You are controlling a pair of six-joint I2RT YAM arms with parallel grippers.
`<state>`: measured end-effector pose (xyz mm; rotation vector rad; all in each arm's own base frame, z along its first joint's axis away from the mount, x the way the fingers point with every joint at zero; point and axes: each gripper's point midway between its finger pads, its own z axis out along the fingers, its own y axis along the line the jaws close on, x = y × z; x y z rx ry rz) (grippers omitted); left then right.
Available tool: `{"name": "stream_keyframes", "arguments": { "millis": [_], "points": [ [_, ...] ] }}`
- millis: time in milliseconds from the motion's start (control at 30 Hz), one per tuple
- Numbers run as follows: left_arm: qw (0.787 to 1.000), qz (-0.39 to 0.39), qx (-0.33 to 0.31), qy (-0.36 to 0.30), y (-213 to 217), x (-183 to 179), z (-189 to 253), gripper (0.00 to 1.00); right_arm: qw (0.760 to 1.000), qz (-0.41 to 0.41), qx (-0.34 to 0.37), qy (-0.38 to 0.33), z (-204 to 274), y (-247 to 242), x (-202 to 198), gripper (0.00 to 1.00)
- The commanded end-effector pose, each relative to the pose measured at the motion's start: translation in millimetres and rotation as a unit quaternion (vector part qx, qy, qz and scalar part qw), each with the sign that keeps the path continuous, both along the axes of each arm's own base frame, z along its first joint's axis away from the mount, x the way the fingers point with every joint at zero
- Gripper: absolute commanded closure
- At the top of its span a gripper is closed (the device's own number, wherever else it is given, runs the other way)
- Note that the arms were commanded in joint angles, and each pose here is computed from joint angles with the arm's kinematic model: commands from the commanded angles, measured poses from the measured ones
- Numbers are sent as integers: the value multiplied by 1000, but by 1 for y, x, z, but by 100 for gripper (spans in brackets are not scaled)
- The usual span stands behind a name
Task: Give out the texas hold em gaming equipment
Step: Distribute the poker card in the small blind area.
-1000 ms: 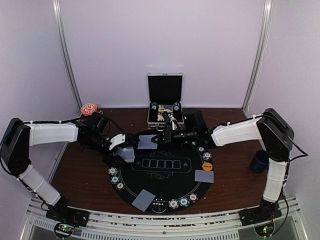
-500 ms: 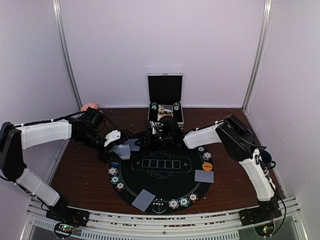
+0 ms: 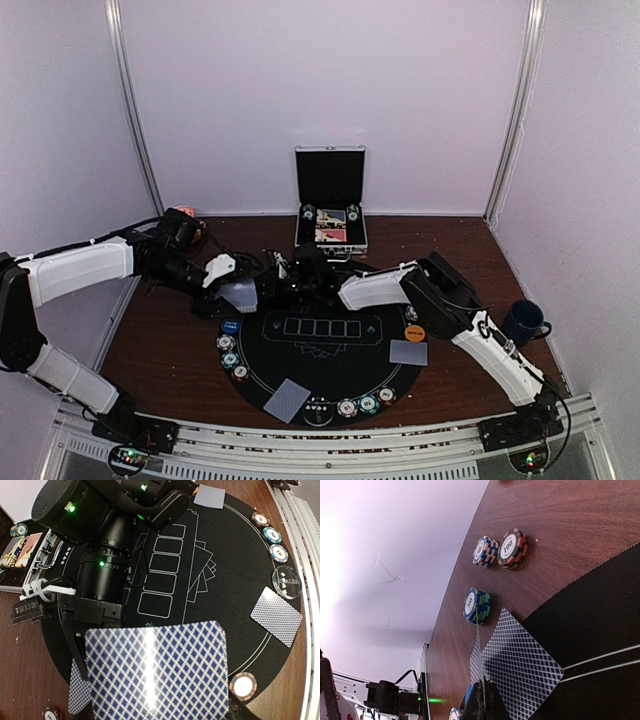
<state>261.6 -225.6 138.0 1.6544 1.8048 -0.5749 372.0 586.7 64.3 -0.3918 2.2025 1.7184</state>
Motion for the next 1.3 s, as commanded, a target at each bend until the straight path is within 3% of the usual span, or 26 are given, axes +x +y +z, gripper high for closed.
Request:
{"name": "stream_keyframes", "arguments": {
  "millis": [0,433,567,733,1267],
  "points": [
    [1000,-7,-19,-20,-3,5,16,38,1000,-6,2,-2,-2,4,6,100],
    [1000,-9,-22,-20,-2,4,16,38,999,-23,-26,-8,-16,2,12,91],
    [999,-9,-23,-19,-2,4,16,38,999,-26,-35,-4,-23,0,12,85],
    [999,-11,-24,-19,-2,4,16,38,998,-28,-46,-18,-12,-1,13,67],
    [999,-11,-26,-18,-3,4,16,38,988,-68,-122,-61,-1,-23,20,50]
  ]
}}
